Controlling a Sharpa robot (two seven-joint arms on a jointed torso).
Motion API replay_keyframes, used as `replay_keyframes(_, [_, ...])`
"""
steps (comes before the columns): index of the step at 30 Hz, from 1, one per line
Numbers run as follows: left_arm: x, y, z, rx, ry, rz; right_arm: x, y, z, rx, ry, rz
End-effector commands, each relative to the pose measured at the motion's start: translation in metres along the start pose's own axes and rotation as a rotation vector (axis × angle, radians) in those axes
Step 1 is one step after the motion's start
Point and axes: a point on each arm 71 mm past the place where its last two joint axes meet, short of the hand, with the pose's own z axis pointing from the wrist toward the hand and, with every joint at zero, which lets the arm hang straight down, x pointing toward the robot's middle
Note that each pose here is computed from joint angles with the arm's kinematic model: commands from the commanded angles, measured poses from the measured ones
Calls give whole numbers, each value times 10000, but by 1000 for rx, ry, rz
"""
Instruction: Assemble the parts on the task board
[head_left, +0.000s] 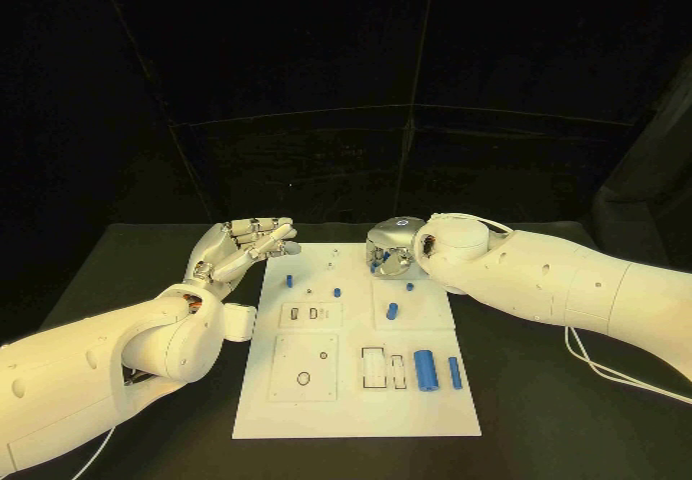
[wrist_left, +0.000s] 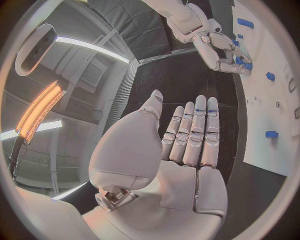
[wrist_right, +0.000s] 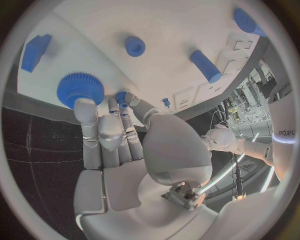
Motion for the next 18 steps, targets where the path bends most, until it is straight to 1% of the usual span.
replay_keyframes(1, [4,-12,3,5,11,-5,-74,27,-15,-21,-105,11])
replay_keyframes(4, [-1,-12,2,5,11,-5,-133,44,-36,-32,-186,39])
replay_keyframes(7, [-6,-12,1,4,11,-5,-178,69,-43,-34,-242,55])
replay_keyframes(11, [-8,-10,3,4,11,-5,-213,108,-13,-30,-277,64])
replay_keyframes(15, [0,-8,6,3,14,-7,-235,144,62,-19,-291,67])
replay_keyframes(18, [3,-6,8,2,16,-8,-243,169,119,-15,-292,67])
